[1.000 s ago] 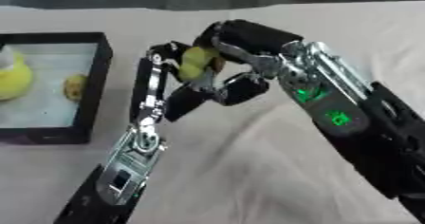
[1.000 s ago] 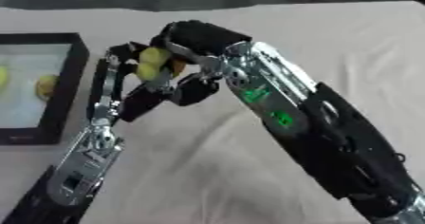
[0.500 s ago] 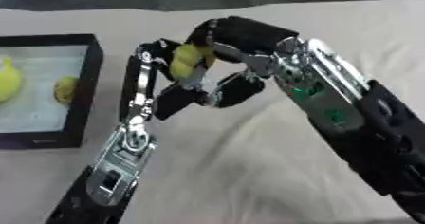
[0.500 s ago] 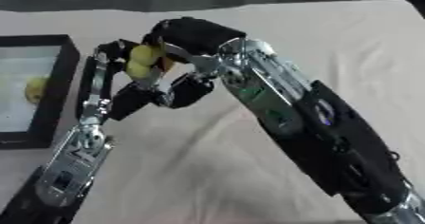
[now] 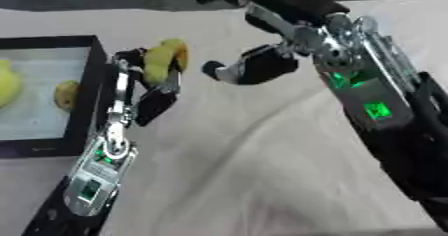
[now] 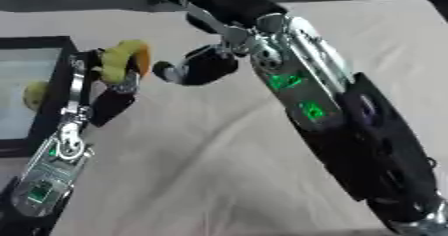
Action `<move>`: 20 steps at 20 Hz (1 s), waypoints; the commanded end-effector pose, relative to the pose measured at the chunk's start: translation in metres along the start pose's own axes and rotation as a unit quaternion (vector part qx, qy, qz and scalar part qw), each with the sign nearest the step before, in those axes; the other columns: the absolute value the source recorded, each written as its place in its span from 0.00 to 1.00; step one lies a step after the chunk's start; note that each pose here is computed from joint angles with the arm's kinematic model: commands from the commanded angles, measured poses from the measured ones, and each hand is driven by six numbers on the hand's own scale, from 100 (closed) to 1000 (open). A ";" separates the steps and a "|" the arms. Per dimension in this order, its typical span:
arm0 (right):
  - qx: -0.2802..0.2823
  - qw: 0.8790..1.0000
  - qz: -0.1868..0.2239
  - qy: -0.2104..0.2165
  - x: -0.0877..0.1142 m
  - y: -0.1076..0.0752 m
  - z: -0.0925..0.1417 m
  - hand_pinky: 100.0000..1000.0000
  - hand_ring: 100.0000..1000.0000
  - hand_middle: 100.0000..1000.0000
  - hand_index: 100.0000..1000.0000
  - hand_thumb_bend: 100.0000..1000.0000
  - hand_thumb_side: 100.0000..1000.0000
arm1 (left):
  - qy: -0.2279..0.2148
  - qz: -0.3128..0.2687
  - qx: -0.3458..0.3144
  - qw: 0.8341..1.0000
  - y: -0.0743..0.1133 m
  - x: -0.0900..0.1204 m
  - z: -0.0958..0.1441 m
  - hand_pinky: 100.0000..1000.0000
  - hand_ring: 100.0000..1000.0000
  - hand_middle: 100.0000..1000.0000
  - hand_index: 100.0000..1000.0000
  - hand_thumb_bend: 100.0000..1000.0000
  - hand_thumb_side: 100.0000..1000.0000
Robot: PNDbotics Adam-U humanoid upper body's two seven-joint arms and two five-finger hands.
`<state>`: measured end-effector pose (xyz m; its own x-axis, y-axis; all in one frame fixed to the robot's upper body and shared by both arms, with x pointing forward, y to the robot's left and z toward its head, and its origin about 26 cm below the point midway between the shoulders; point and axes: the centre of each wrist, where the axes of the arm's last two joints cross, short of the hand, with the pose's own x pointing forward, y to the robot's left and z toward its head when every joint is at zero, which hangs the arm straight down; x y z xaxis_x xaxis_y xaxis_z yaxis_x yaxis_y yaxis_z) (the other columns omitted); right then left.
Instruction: Pick up the objects with one hand, pass them to the other hand, and then place them into the box on the other side of the table.
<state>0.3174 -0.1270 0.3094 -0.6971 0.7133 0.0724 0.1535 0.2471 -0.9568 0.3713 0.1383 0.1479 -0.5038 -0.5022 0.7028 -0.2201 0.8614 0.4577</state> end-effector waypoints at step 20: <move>-0.252 0.927 -0.261 0.097 -0.079 -0.033 0.078 0.79 0.90 0.73 0.81 0.15 0.33 | -0.001 -0.031 0.082 0.996 0.125 0.005 -0.021 0.31 0.51 0.21 0.27 0.00 0.26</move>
<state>0.3151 -0.2349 0.3038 -0.6307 0.4895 0.6021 0.1355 0.8335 -0.5357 0.3616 0.2314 0.2057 -0.4746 -0.5427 0.6930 -0.3521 0.8386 0.4157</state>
